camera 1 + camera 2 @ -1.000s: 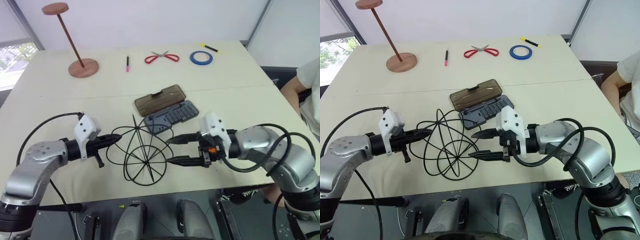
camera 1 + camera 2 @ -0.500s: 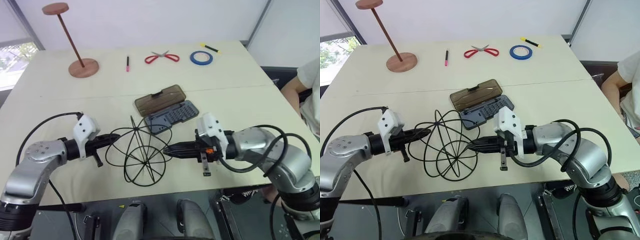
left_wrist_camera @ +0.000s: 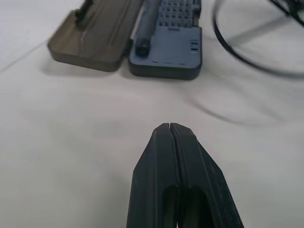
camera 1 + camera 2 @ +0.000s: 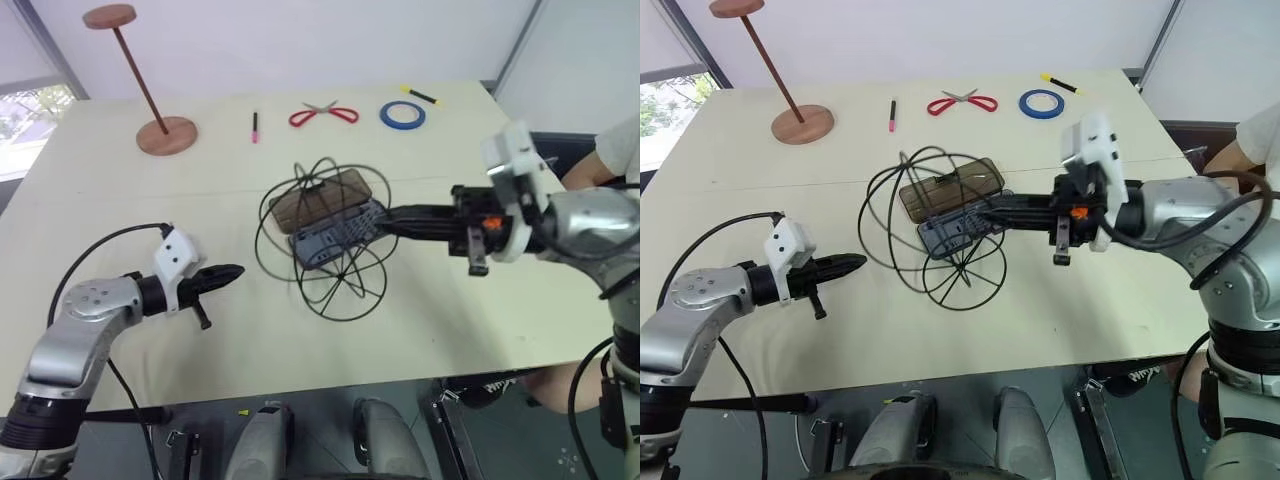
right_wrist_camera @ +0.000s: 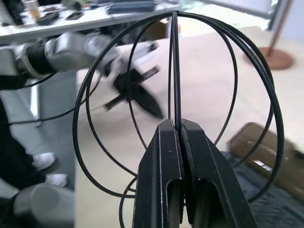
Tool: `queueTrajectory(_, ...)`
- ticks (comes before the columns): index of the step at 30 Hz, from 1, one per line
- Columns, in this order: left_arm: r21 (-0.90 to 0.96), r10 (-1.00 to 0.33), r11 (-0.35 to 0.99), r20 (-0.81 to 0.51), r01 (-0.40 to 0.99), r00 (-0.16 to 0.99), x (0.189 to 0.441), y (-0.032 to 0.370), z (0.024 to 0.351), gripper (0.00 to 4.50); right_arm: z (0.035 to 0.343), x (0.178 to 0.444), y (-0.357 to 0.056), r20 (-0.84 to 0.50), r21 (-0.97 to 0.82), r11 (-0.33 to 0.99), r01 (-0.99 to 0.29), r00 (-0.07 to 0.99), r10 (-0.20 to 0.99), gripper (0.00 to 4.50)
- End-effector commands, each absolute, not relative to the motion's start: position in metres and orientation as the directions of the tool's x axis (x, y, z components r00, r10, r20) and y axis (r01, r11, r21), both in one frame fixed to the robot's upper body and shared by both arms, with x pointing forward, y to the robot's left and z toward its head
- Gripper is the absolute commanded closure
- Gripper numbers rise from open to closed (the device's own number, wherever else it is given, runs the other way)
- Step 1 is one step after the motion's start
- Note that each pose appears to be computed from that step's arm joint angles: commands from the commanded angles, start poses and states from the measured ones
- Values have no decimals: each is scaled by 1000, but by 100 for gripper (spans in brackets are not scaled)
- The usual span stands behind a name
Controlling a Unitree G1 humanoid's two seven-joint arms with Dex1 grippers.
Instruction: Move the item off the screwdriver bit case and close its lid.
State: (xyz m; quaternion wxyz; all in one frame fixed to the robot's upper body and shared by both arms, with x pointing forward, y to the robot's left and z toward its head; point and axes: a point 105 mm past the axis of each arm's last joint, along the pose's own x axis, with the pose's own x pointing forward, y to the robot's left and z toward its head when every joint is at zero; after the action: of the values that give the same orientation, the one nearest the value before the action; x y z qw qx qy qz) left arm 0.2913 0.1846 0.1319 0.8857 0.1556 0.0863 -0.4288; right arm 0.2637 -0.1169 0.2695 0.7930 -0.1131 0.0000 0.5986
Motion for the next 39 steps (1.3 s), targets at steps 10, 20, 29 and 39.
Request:
queueTrajectory(10, 252, -736, 571, -265, 781, 623, 296, 180, 136, 450, 325, 347, -197, 151, -394, 720, -571, 733, 664, 448)
queueTrajectory(20, 258, -736, 566, -270, 783, 621, 296, 176, 133, 450, 326, 390, -277, 341, -359, 929, -92, 914, 222, 448)
queueTrajectory(29, 269, -739, 551, -284, 790, 611, 297, 173, 129, 450, 291, 393, -362, 400, -167, 927, 335, 883, -246, 448)
queueTrajectory(39, 278, -739, 542, -291, 793, 607, 296, 169, 127, 450, 194, 375, -380, 243, -71, 879, 471, 863, -443, 448)
